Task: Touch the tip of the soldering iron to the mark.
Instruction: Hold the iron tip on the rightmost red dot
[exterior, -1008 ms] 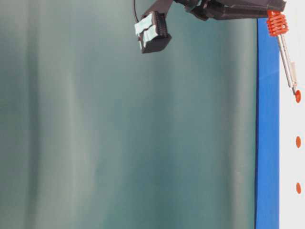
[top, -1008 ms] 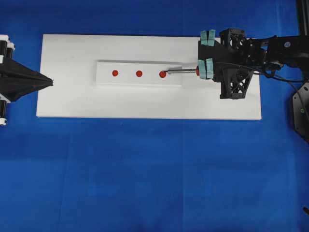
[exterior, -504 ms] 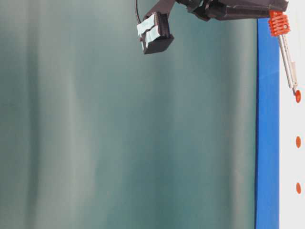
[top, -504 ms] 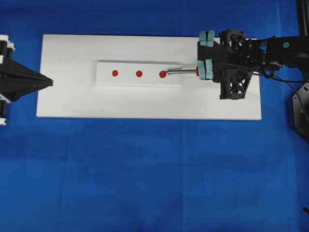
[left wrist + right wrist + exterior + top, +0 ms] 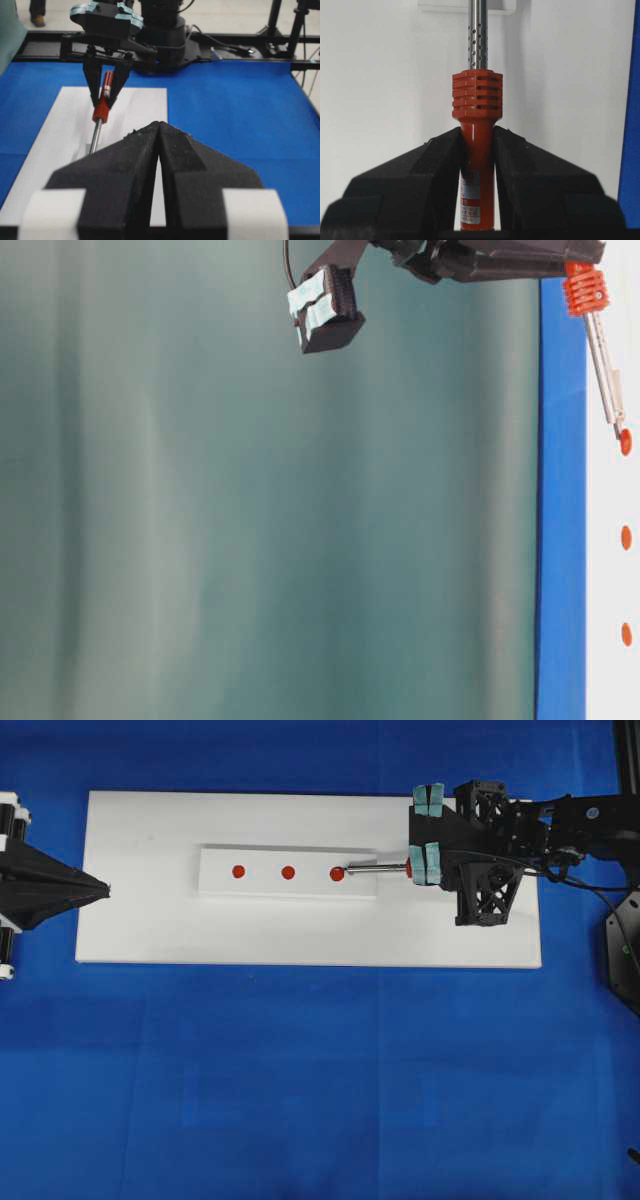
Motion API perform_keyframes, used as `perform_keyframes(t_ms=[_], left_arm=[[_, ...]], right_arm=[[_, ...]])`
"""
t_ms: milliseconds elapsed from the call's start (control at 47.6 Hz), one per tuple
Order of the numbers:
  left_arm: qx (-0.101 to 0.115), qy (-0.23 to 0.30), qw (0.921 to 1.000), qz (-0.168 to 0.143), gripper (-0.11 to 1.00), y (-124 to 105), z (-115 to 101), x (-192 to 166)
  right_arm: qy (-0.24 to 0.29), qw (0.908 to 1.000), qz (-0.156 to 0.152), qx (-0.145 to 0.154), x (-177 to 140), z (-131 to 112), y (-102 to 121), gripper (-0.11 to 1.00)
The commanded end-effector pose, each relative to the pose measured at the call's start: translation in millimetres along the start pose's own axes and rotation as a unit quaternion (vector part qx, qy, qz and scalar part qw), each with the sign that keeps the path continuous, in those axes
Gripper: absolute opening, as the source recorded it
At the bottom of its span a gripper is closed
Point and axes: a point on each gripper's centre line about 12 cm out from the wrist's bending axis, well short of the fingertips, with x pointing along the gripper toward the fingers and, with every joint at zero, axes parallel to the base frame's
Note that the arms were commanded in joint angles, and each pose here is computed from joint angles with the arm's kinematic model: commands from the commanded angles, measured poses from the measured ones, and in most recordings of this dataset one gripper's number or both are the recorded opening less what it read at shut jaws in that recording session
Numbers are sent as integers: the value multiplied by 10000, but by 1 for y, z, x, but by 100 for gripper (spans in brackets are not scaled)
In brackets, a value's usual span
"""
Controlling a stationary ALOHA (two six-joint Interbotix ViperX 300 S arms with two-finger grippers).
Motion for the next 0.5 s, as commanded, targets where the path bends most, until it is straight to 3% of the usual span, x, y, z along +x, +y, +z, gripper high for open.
perform_keyframes(t_ms=[0,483], left_arm=[[23,-100,9999,2,0,0,6,2],[23,-100,9999,2,0,0,6,2]], right_arm=[[-69,10000,-7,-12,-3,4,0,6],[-84,10000,-8,-12,-3,5,0,6]])
